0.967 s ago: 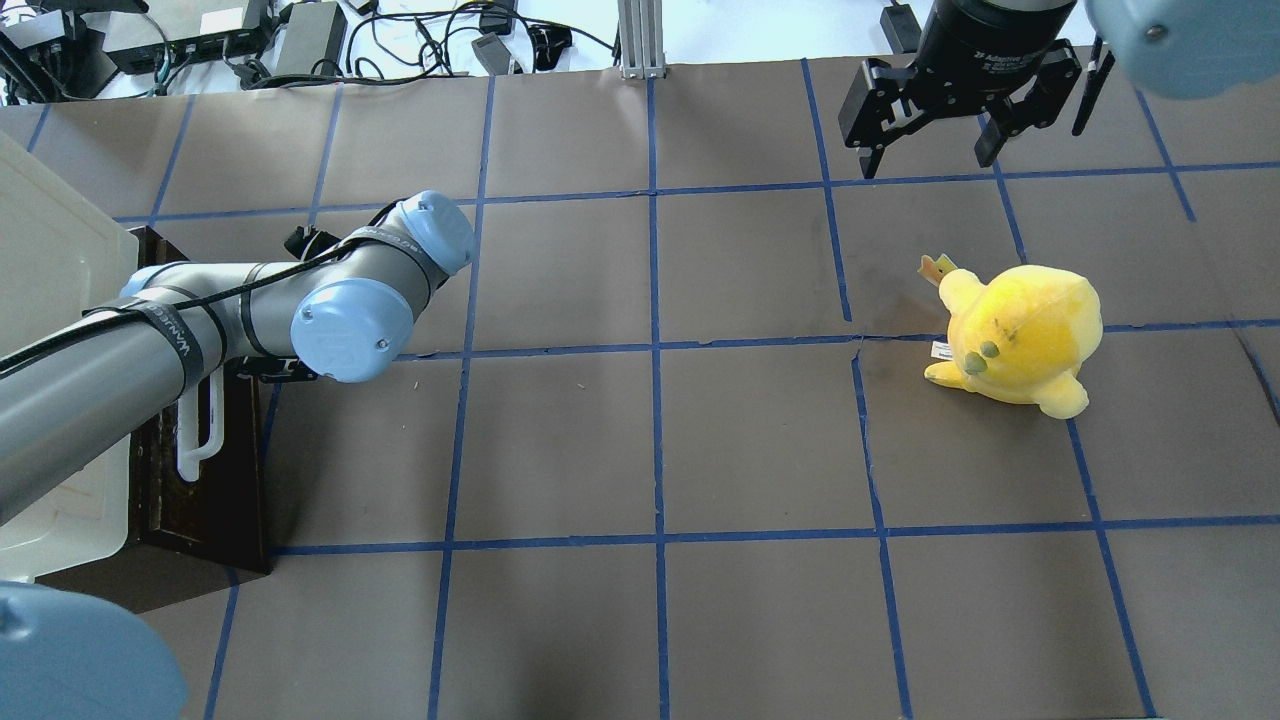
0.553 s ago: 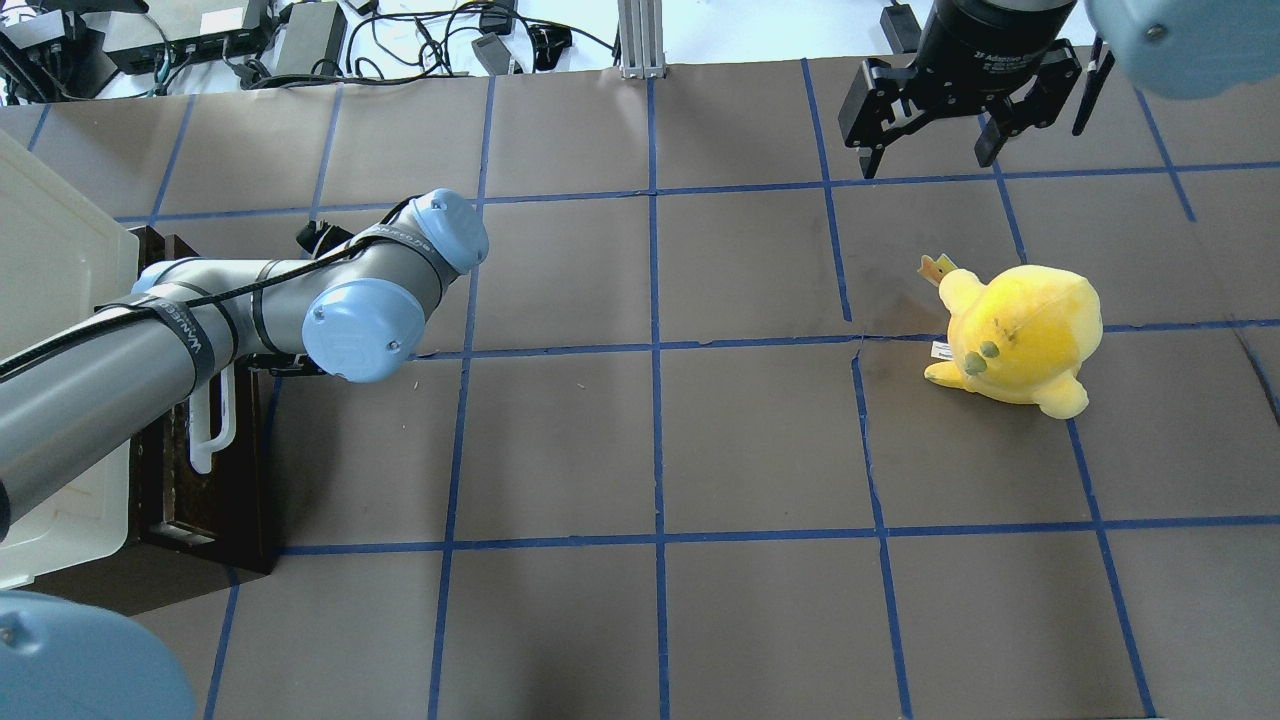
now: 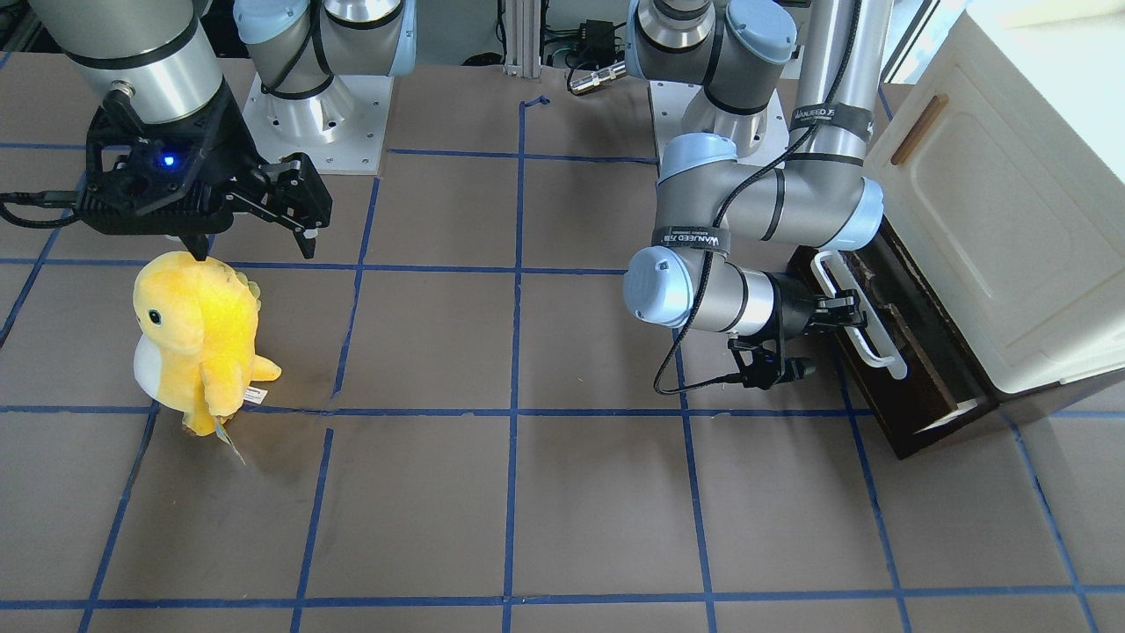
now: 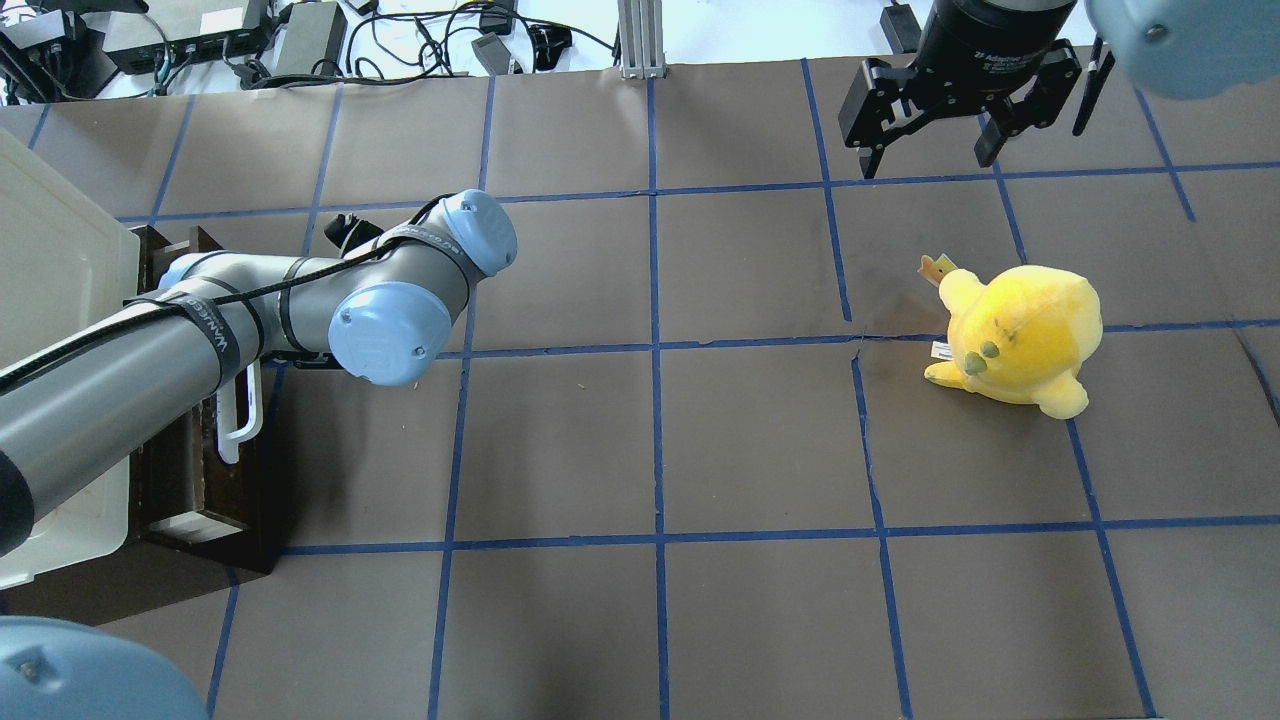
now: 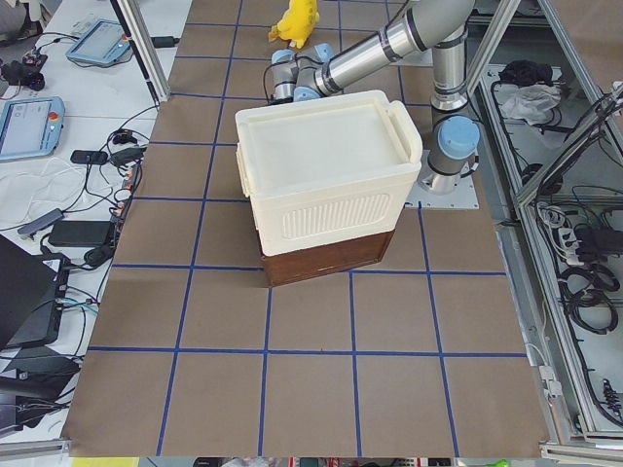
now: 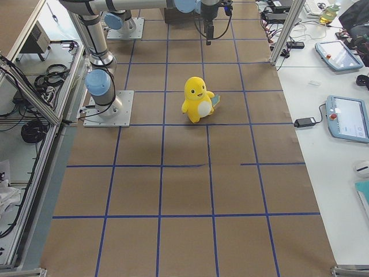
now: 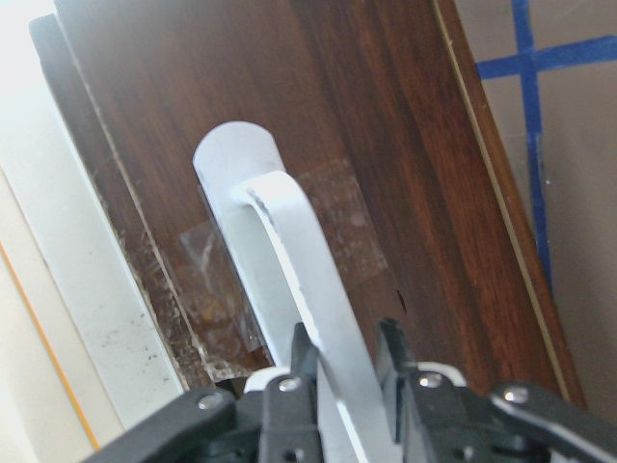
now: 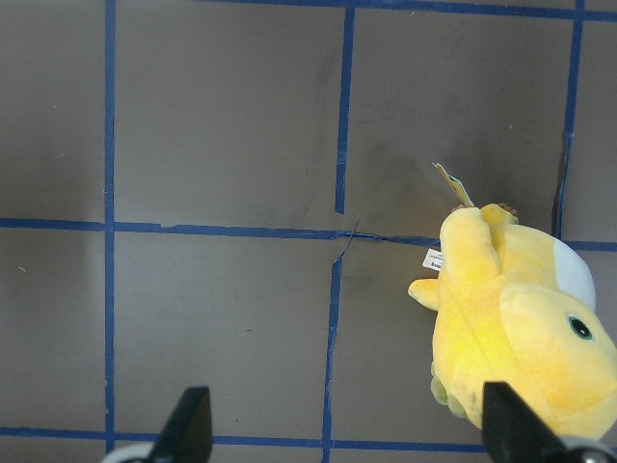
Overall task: Pull drawer sideways
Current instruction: 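Pull the handle with the left gripper, sliding the drawer outward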
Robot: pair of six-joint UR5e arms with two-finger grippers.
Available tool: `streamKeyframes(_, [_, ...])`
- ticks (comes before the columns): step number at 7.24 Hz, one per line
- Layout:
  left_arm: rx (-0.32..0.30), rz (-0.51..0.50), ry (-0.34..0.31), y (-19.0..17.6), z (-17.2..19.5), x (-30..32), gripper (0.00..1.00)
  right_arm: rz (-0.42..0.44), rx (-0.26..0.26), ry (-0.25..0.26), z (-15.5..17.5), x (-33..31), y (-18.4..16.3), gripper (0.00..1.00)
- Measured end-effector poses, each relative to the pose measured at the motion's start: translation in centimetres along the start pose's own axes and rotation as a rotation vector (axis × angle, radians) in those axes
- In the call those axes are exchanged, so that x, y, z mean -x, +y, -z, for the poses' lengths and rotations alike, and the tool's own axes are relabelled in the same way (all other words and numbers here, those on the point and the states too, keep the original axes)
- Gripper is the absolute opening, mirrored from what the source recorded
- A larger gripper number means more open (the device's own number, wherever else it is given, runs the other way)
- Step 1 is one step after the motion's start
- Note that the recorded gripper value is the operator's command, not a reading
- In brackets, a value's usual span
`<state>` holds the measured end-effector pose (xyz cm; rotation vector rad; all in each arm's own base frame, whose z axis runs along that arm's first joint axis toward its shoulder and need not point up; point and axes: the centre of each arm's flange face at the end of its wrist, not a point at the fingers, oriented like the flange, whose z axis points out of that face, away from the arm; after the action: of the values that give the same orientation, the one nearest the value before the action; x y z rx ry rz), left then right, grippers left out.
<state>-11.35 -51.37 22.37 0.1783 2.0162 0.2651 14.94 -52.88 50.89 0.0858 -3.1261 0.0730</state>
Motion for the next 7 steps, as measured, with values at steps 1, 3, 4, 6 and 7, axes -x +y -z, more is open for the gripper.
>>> streamKeyframes(1, [-0.01, -0.001, -0.002, 0.1, 0.5, -0.2, 0.31, 0.0, 0.0, 0.0, 0.0, 0.0, 0.0, 1.0])
streamKeyframes(3, [-0.016, 0.004, 0.018, 0.2, 1.2, -0.7, 0.32, 0.001, 0.0, 0.0, 0.0, 0.0, 0.0, 1.0])
streamKeyframes(4, [-0.019, 0.004, 0.028, 0.3, 1.4, -0.9, 0.32, 0.0, 0.0, 0.0, 0.0, 0.0, 0.0, 1.0])
streamKeyframes(6, [-0.035, 0.001, 0.032, 0.4, 2.4, -1.3, 0.32, 0.0, 0.0, 0.0, 0.0, 0.0, 0.0, 1.0])
streamKeyframes(7, [-0.043, 0.005, 0.033, 0.3, 2.8, -1.2, 0.32, 0.0, 0.0, 0.0, 0.0, 0.0, 0.0, 1.0])
